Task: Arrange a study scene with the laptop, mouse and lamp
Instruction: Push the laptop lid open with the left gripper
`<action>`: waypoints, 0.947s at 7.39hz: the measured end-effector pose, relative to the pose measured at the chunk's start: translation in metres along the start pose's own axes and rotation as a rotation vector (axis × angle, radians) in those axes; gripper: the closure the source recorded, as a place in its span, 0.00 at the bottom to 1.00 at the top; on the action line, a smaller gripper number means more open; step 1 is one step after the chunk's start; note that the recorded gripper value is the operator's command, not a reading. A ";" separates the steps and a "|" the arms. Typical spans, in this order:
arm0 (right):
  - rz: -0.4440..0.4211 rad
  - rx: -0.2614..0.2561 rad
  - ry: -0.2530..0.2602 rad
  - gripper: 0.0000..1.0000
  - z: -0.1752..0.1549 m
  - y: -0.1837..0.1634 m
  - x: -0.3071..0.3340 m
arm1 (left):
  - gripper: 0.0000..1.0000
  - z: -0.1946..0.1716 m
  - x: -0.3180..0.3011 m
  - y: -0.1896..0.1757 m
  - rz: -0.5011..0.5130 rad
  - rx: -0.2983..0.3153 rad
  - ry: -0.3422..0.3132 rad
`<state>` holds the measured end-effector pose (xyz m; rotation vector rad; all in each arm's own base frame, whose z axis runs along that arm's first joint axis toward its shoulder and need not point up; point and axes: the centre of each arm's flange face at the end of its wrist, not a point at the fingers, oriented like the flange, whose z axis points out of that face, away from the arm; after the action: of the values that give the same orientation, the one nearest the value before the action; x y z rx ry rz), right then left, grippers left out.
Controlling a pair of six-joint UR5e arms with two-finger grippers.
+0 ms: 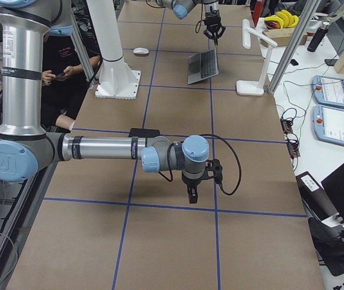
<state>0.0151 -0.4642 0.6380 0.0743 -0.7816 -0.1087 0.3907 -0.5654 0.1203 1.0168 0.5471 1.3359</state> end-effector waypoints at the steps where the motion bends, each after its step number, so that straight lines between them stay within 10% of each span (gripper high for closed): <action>1: -0.001 0.001 0.000 0.00 0.000 0.000 0.000 | 1.00 0.001 -0.001 0.002 -0.007 -0.001 -0.001; 7: -0.002 0.001 0.001 0.00 0.000 -0.002 -0.001 | 0.96 0.024 -0.009 0.012 -0.028 -0.026 -0.005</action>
<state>0.0148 -0.4656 0.6371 0.0764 -0.7803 -0.1102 0.4021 -0.5814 0.1403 0.9878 0.5375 1.3122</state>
